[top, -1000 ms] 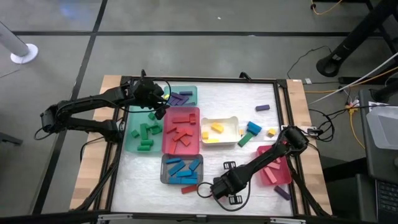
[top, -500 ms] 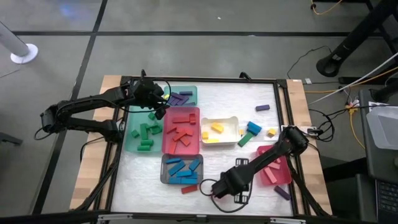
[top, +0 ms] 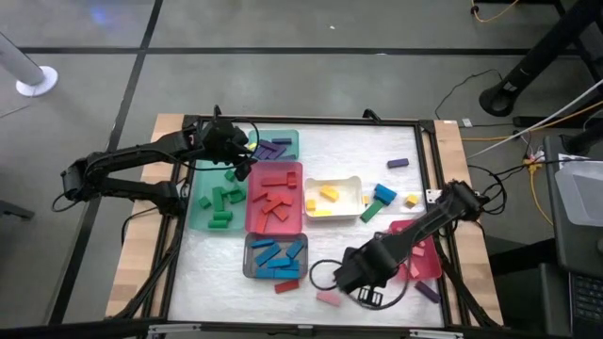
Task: Sort blocks
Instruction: Put the pink block into the bottom pink bin
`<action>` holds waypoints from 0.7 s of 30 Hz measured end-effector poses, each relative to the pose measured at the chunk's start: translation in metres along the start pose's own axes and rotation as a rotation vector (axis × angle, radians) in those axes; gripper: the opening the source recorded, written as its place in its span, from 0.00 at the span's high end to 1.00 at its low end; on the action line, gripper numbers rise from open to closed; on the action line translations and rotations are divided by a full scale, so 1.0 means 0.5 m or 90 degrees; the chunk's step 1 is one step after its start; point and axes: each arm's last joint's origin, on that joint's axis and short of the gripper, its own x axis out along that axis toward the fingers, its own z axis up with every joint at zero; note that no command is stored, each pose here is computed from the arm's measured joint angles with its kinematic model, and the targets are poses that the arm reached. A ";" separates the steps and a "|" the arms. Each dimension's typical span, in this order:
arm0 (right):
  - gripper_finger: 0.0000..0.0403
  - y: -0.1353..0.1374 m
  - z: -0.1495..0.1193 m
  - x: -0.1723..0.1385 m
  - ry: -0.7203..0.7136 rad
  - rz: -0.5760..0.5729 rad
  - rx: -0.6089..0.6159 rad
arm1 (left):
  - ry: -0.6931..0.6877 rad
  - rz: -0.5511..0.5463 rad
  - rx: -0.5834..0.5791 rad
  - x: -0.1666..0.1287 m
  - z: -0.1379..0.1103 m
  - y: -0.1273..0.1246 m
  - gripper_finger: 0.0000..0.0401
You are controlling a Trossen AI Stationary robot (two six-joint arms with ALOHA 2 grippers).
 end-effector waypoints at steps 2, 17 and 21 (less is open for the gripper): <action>0.86 -0.007 -0.012 -0.020 -0.012 0.016 0.009 | 0.000 0.000 0.000 0.000 0.000 0.000 0.55; 0.85 -0.129 -0.195 -0.031 -0.020 0.008 0.155 | 0.000 0.000 0.000 0.000 0.000 0.000 0.55; 0.85 -0.184 -0.224 0.015 -0.007 -0.040 0.251 | 0.000 0.000 0.000 0.000 0.000 0.000 0.55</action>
